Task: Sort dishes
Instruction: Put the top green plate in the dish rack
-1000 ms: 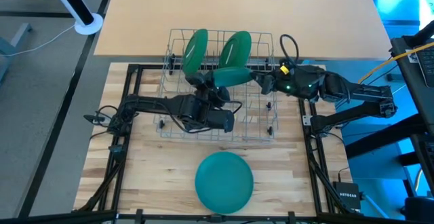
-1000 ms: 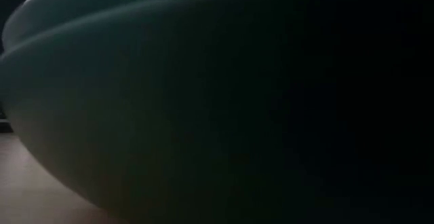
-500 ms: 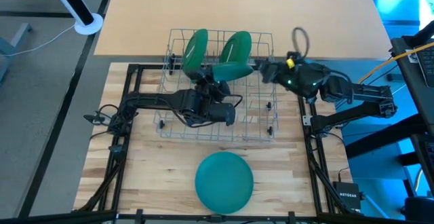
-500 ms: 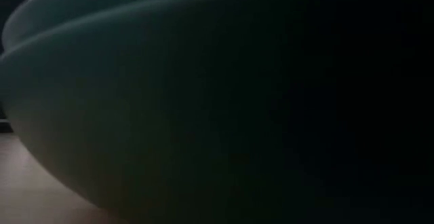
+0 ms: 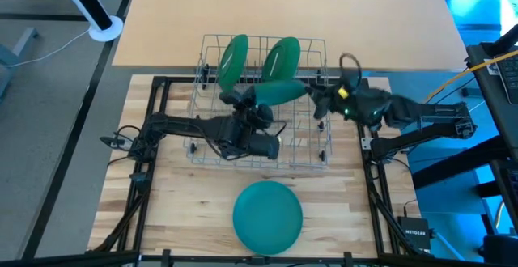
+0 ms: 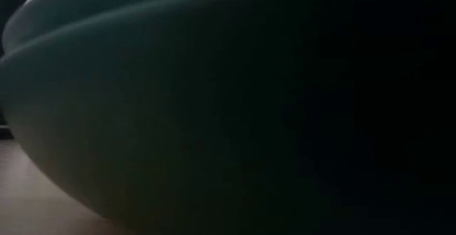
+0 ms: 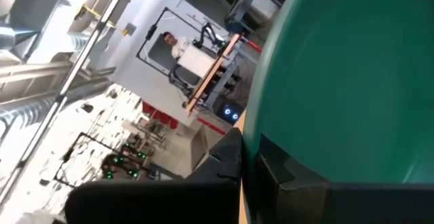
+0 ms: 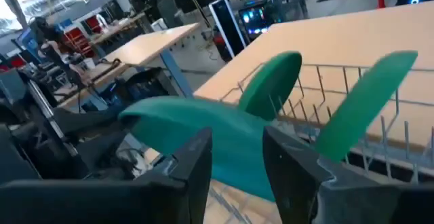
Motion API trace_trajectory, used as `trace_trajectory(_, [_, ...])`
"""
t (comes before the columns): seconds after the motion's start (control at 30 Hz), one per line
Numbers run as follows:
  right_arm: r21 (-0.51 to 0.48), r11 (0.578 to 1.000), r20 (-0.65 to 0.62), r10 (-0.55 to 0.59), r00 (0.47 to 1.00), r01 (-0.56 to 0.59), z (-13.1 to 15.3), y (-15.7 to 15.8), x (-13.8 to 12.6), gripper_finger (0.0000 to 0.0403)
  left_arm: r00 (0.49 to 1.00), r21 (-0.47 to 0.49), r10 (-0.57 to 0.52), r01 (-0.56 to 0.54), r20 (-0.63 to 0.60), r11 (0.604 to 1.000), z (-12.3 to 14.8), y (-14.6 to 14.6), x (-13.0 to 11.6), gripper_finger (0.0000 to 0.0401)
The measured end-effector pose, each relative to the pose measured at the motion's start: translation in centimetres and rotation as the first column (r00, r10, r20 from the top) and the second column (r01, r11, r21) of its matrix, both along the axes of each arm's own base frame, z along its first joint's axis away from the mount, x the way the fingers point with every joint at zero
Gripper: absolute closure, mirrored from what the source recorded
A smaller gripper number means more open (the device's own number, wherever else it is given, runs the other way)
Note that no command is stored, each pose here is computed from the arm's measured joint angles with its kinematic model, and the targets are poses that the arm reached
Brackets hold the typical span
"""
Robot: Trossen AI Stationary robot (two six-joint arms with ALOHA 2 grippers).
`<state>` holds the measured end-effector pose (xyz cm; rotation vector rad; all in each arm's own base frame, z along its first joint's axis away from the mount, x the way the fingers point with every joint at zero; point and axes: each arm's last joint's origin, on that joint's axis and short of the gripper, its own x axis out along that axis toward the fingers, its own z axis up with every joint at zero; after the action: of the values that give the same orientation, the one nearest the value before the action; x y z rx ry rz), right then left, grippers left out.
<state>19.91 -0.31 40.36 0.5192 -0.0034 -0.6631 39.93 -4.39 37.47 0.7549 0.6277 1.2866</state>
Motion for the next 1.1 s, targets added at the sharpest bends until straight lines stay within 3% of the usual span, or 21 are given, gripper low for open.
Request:
trace_trajectory(0.2, [0.001,0.997,0.110,0.080,0.991,-0.080,-1.8,2.2,-1.3,0.0267,0.998,0.014,-0.050,0.051,-0.048,0.999,-4.8,-2.1,-0.1,0.0401])
trace_trajectory(0.4, [-0.007,0.984,0.161,0.177,0.971,-0.178,-4.3,5.3,-1.5,0.0267,0.997,0.025,-0.071,0.071,0.009,0.997,-8.2,-2.8,-0.4,0.0401])
trace_trajectory(0.7, [0.077,0.980,0.341,0.145,0.929,-0.181,-6.2,8.5,0.2,0.0267,0.998,0.016,-0.067,0.067,-0.006,0.998,-8.4,-2.6,-0.4,0.0401])
trace_trajectory(1.1, [0.169,0.981,0.367,0.023,0.930,-0.091,-8.0,8.0,2.8,0.0267,0.998,0.005,-0.069,0.069,-0.016,0.998,-8.4,-2.7,-0.3,0.0401])
